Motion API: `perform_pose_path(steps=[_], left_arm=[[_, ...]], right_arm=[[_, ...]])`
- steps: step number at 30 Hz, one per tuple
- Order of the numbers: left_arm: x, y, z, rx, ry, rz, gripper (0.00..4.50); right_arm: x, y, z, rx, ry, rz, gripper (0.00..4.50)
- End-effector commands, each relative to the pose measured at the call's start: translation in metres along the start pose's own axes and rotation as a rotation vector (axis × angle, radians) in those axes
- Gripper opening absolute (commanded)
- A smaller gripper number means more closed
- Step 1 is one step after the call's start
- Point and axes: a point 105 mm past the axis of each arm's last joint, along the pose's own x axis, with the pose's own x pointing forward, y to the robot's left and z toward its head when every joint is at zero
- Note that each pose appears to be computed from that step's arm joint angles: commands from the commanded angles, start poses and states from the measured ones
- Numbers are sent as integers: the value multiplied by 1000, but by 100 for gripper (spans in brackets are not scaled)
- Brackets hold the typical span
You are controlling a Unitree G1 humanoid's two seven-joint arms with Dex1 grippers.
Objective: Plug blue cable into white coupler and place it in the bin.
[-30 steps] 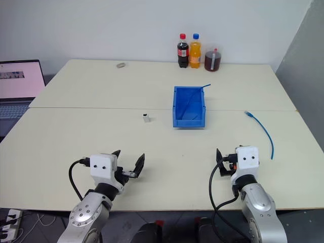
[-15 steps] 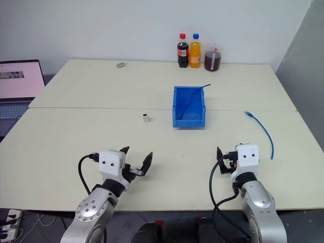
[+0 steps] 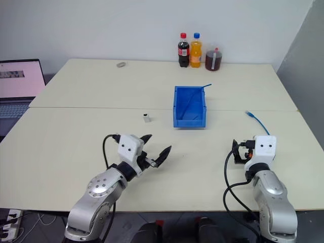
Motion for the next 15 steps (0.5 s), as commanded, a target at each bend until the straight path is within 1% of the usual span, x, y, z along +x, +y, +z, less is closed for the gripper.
perform_pose_path(steps=[1,4,6,9,11,15], left_arm=[[11,-13,13,-70,-10,-103,450],[17,-25,25,-73,-19,-222,450],[20,-32,29,-69,-3,-300,450],[22,-48,36,-42,1,-425,450],[24,-54,42,-36,-9,-475,450],[29,-60,49,-9,-19,-518,450]], right_arm=[[6,-24,-2,-1,105,22,444],[7,-41,-7,-64,198,46,444],[7,-56,-13,-116,285,44,444],[12,-83,-2,-135,292,-1,444],[16,-93,6,-142,284,-7,444],[24,-107,15,-139,289,-12,444]])
